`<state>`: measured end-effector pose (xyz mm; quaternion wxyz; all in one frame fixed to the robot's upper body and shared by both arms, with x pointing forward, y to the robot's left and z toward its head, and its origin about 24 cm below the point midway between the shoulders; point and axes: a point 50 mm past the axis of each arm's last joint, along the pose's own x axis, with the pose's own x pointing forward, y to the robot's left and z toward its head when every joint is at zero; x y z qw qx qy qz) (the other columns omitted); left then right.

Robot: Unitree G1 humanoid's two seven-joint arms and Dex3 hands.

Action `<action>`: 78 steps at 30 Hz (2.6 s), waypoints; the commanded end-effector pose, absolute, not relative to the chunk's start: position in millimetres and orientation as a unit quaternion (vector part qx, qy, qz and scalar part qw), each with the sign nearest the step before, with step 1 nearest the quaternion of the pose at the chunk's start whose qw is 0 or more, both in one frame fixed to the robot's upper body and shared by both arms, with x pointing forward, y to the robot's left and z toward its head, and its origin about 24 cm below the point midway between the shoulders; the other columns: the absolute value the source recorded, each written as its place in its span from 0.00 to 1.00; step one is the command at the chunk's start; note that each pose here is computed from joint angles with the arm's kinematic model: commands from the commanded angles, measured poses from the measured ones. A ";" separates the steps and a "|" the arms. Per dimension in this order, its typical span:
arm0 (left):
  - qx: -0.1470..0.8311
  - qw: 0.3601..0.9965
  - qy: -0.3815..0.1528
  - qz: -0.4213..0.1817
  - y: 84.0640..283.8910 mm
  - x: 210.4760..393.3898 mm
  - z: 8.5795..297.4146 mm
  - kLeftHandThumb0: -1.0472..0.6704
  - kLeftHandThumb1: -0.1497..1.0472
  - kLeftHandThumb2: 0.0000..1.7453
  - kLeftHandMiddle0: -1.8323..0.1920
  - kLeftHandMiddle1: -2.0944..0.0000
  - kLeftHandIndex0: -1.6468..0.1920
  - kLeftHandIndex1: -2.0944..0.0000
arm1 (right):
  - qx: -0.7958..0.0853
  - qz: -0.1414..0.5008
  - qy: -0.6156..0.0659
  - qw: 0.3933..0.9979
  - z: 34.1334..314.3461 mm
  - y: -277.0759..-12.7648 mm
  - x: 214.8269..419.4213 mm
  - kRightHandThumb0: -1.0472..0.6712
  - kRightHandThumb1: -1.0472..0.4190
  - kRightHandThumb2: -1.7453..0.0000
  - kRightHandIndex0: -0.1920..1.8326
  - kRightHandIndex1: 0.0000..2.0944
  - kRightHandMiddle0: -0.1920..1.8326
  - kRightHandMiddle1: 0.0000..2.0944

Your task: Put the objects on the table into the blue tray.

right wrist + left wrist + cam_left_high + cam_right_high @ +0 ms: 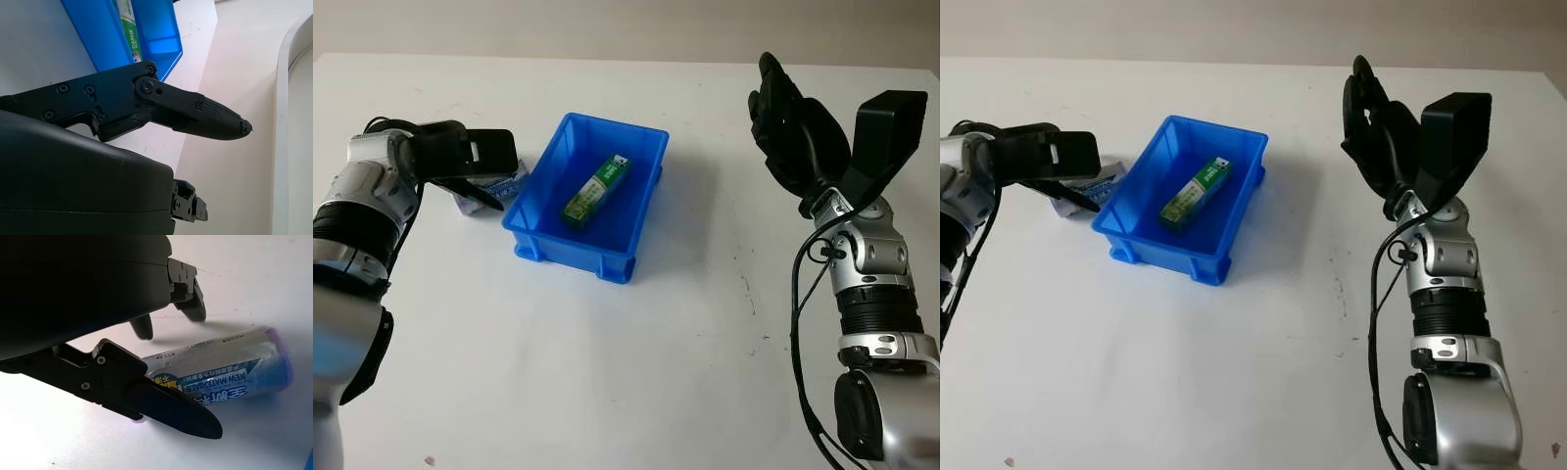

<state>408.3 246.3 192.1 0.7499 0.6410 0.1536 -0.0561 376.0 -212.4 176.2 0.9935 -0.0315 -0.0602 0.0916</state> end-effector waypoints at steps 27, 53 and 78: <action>0.686 0.707 0.163 -0.048 249.1 406.7 157.9 0.27 0.79 0.03 0.86 0.48 0.85 0.65 | -0.032 0.086 -0.084 0.992 187.8 -217.1 371.4 0.18 0.00 0.59 0.00 0.00 0.00 0.00; 0.645 0.760 0.087 -0.001 255.5 409.7 196.5 0.39 1.00 0.29 0.93 0.00 0.99 0.01 | -0.030 0.091 -0.077 0.992 182.8 -215.5 374.5 0.18 0.00 0.59 0.00 0.00 0.00 0.00; 0.546 0.829 -0.120 0.016 215.2 380.5 331.9 0.39 1.00 0.30 0.58 0.00 0.69 0.00 | -0.021 0.095 -0.074 0.993 181.7 -212.4 375.9 0.18 0.00 0.60 0.00 0.00 0.00 0.00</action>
